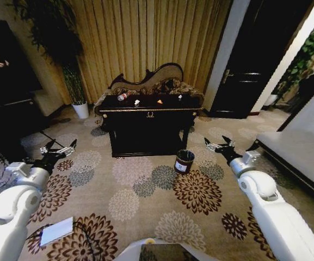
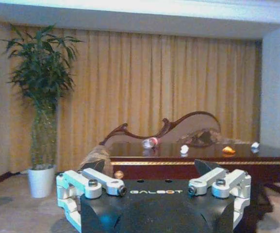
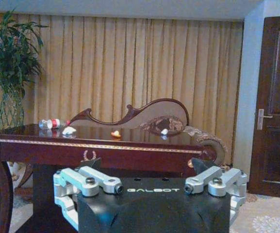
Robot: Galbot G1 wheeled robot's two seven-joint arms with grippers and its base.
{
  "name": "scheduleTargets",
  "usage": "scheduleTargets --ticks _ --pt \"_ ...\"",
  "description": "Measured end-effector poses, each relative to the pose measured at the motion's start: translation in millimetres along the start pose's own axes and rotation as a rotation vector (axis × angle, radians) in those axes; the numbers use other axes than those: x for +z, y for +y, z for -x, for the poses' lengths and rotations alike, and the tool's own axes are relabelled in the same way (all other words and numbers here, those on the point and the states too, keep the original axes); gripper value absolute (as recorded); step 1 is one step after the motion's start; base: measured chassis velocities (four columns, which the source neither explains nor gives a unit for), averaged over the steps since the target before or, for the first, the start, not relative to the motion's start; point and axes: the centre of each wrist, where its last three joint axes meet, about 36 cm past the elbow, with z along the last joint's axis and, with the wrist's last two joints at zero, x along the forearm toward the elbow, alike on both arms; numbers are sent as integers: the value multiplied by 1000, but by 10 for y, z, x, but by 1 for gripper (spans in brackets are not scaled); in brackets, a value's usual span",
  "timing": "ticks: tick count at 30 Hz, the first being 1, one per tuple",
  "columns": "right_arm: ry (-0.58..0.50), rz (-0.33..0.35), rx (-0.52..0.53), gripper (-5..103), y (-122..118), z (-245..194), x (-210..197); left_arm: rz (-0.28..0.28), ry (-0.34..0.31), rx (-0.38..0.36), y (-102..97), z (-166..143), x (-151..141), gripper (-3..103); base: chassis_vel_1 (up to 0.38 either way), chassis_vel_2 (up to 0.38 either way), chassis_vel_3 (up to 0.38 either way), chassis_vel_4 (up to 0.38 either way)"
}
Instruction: Move to the front of the table and place the trash on the table into the trash bin.
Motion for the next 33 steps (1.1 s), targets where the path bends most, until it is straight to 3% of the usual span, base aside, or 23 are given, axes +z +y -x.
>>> scheduleTargets --ticks 3,8,17,27,33 --pt "-8 4 -1 100 22 -29 -18 -46 -17 30 76 41 -9 100 0 0 0 0" --pt "-17 1 -2 100 33 -50 -58 -63 -20 40 130 79 28 100 0 0 0 0" --pt "-21 30 -26 100 98 -67 -155 -36 -8 30 150 95 66 100 0 0 0 0" --pt "-68 87 -10 100 228 -42 -8 -2 -9 15 -18 90 136 100 0 0 0 0" --pt "-67 94 9 100 293 -123 83 -21 -21 -11 -107 15 175 100 0 0 0 0"
